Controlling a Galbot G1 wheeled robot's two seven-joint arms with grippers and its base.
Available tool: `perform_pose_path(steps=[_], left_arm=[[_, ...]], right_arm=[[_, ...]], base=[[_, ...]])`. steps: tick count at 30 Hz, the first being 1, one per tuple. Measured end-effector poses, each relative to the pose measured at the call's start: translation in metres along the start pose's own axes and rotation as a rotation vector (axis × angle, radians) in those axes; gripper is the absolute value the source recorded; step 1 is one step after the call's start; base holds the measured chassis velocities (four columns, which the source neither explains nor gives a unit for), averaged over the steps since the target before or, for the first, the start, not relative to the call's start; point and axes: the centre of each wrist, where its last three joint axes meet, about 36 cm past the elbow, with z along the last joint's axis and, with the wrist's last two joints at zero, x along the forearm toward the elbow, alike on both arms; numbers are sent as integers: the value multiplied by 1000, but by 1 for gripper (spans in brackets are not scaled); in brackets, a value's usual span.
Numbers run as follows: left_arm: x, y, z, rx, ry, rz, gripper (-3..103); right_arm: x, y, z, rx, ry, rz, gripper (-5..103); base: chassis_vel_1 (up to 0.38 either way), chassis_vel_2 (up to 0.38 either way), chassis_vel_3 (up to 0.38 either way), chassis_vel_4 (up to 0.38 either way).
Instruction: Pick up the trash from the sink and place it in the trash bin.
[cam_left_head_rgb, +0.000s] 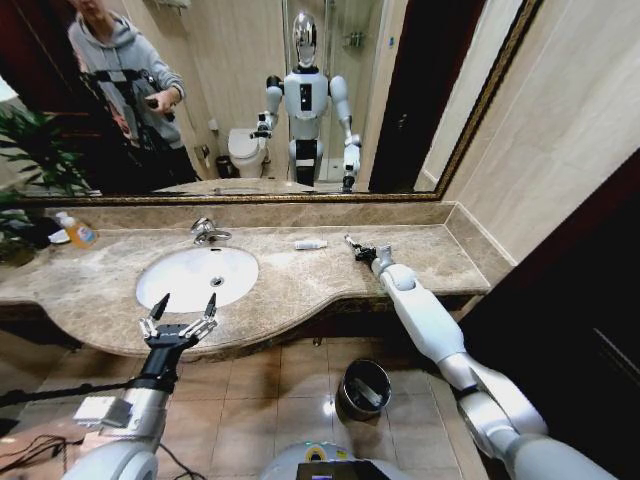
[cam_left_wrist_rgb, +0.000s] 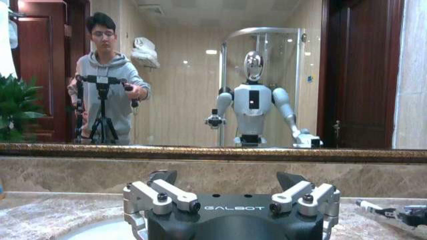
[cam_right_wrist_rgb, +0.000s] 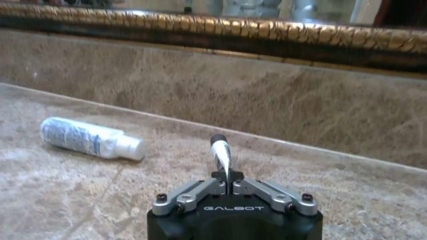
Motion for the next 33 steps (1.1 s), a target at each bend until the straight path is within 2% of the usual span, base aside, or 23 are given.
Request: perform_pose_path(steps=[12, 18, 20, 27, 28, 33], left_arm=[[0, 0, 0, 0, 0, 0, 100], [0, 0, 0, 0, 0, 0, 100], [0, 0, 0, 0, 0, 0, 100], [0, 0, 0, 0, 0, 0, 100], [0, 0, 0, 0, 0, 0, 100], [0, 0, 0, 0, 0, 0, 100]], right_arm=[[71, -11, 8, -43, -93, 74, 1], [118, 5, 28, -76, -133, 95, 1], [148, 15, 34, -85, -138, 110, 1], [202, 34, 46, -89, -177, 134, 1], [222, 38, 55, -96, -184, 131, 1], [264, 55, 75, -93, -182, 133, 1]], base=[[0, 0, 0, 0], [0, 0, 0, 0], [0, 0, 0, 0], [0, 0, 0, 0], [0, 0, 0, 0], [0, 0, 0, 0]])
